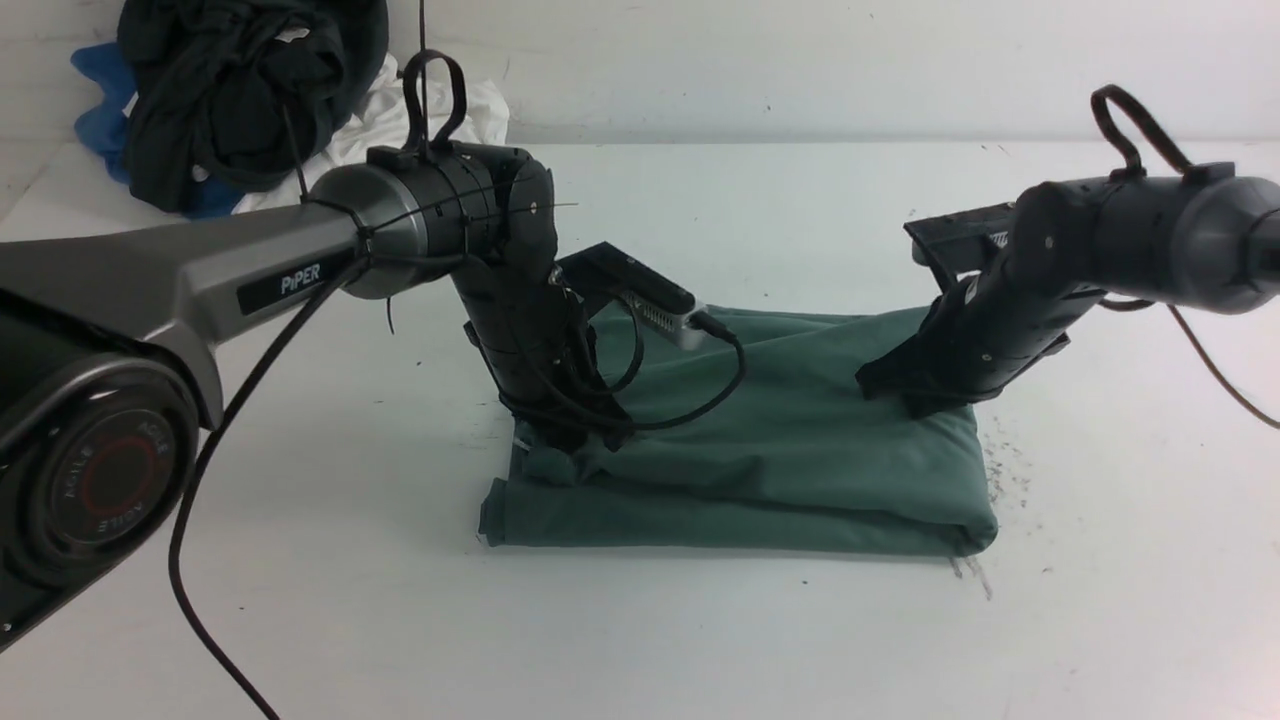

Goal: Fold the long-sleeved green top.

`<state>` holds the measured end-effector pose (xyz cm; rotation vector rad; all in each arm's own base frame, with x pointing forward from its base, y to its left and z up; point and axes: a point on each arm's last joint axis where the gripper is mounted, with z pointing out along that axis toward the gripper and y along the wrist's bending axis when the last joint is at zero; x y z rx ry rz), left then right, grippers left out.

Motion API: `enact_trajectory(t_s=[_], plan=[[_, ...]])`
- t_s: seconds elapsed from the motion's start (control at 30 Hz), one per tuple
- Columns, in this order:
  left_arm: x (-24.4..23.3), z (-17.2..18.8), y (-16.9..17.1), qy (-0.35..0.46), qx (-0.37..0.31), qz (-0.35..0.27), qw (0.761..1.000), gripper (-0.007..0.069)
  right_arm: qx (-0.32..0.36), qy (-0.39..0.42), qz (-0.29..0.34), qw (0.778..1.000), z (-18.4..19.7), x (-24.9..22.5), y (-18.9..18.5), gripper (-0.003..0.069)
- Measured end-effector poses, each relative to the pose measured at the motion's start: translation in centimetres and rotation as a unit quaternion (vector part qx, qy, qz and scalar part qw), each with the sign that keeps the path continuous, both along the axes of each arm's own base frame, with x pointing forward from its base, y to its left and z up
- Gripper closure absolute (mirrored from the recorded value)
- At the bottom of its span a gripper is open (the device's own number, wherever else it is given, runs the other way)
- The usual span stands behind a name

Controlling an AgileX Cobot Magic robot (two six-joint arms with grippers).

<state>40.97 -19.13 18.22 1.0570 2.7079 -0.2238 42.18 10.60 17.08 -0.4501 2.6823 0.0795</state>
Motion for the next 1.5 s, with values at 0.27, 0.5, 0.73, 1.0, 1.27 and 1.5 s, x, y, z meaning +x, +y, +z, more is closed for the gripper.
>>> enact_trajectory(t_s=[0.27,0.5,0.73,1.0,1.27,1.5], plan=[[-6.6,16.6,3.4,-0.114,-0.029,-0.011,0.993,0.0632,0.029,-0.179,0.025,0.983,16.6,-5.5,-1.3,0.0673],[-15.2,24.2,8.2,-0.192,-0.043,0.026,0.98,0.0632,0.071,-0.292,0.022,0.954,25.0,-15.4,-3.5,0.0673],[-24.4,21.4,12.2,-0.21,-0.048,0.059,0.975,0.0632,0.121,-0.362,0.014,0.924,24.7,-25.5,-5.7,0.0673],[-34.6,15.3,16.5,-0.315,-0.131,0.128,0.931,0.0632,0.156,-0.485,0.006,0.86,22.9,-34.1,-7.9,0.0673],[-39.4,10.5,19.7,-0.414,-0.19,0.227,0.861,0.0632,0.171,-0.505,0.005,0.846,21.5,-36.6,-8.4,0.0673],[-39.6,10.0,20.1,-0.427,-0.179,0.235,0.855,0.0632,0.176,-0.503,0.005,0.846,21.5,-36.6,-8.4,0.0673]])
